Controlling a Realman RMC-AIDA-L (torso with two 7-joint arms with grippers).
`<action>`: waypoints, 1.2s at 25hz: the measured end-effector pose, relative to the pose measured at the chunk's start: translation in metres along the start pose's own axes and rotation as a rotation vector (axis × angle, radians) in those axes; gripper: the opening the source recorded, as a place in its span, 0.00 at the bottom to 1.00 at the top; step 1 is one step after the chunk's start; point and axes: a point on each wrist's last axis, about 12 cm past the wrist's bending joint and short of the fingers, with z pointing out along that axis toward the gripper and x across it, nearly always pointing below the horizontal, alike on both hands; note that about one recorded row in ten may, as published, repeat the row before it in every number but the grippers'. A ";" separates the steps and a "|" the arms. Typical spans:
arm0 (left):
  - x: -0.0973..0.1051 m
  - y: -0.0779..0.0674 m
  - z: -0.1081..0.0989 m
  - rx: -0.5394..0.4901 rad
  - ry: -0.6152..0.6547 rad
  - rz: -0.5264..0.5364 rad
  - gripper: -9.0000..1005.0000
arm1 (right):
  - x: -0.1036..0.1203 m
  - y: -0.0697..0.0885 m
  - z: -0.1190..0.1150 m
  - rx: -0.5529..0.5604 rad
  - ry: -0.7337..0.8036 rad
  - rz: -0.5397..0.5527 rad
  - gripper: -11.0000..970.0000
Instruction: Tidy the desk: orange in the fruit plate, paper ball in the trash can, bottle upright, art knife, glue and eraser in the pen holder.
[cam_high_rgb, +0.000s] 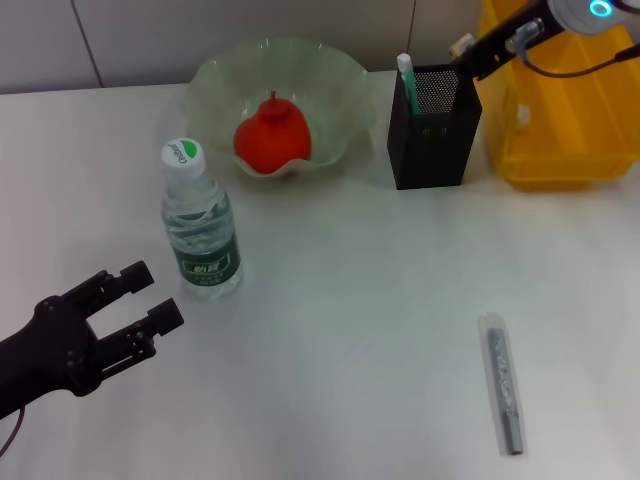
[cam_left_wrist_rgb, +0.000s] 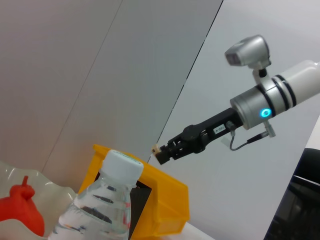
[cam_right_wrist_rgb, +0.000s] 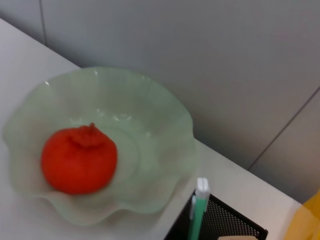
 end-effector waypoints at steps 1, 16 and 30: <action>0.000 0.000 0.000 0.000 0.000 0.000 0.79 | 0.001 -0.001 0.003 0.000 0.006 0.002 0.32; 0.000 0.000 0.001 0.005 0.003 -0.002 0.79 | 0.006 -0.007 0.027 0.019 0.035 -0.006 0.33; 0.001 -0.001 -0.002 0.003 0.002 -0.002 0.79 | 0.002 -0.004 0.029 0.015 0.014 -0.037 0.34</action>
